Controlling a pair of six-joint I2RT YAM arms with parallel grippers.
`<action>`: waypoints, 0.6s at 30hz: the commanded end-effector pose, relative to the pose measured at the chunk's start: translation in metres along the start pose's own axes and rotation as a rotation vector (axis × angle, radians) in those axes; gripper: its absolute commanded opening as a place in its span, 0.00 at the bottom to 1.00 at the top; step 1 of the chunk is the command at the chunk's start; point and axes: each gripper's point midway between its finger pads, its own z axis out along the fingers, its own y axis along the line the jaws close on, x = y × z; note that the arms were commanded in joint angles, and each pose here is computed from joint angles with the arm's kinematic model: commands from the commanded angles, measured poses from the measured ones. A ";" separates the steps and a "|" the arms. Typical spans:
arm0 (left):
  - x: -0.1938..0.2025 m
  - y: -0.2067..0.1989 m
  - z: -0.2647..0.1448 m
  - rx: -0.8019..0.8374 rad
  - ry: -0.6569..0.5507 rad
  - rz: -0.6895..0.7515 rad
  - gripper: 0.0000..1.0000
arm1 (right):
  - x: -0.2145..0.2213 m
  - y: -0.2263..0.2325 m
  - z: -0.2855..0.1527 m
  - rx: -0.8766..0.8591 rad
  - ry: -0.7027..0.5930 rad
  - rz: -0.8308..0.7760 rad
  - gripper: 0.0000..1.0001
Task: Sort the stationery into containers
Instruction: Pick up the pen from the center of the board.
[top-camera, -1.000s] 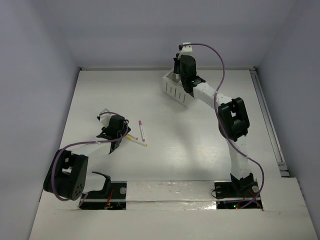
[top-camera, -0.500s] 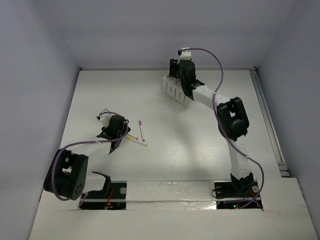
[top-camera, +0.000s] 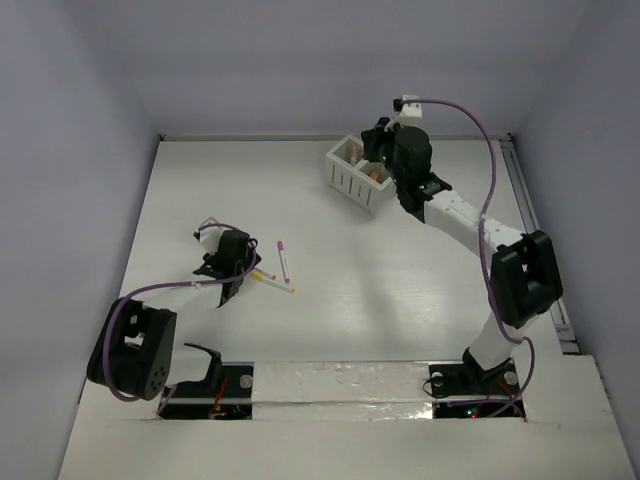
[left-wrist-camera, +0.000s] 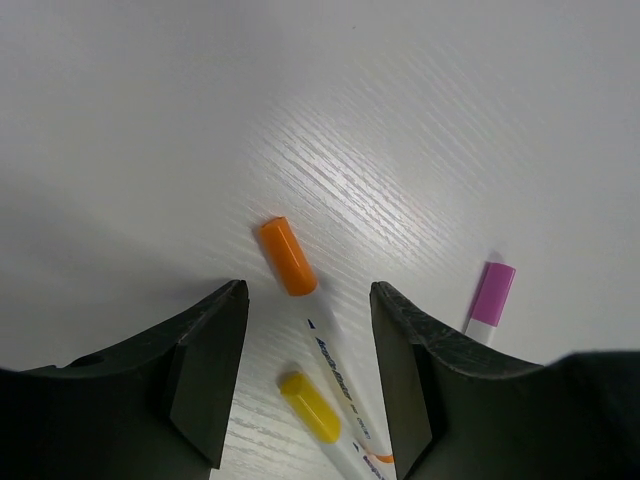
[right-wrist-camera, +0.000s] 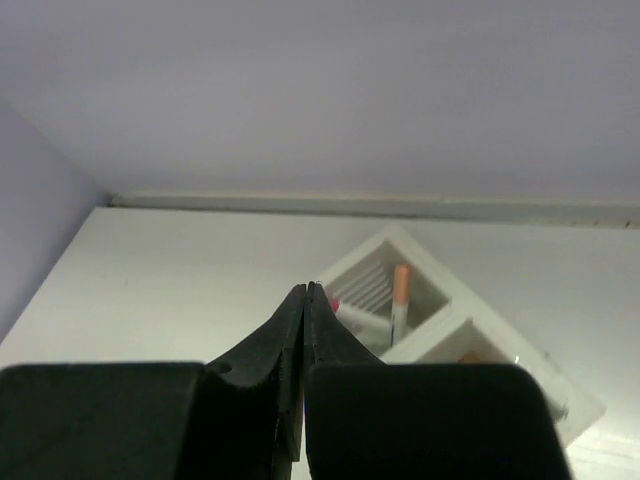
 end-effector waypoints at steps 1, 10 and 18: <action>-0.014 -0.012 -0.001 0.021 -0.030 -0.034 0.48 | 0.053 0.018 -0.019 -0.074 0.113 0.106 0.04; -0.003 0.000 0.012 -0.059 0.000 -0.003 0.37 | 0.120 0.052 -0.056 -0.212 0.311 0.143 0.37; 0.000 0.007 0.016 -0.172 0.028 0.098 0.34 | 0.157 0.080 -0.076 -0.307 0.389 0.138 0.46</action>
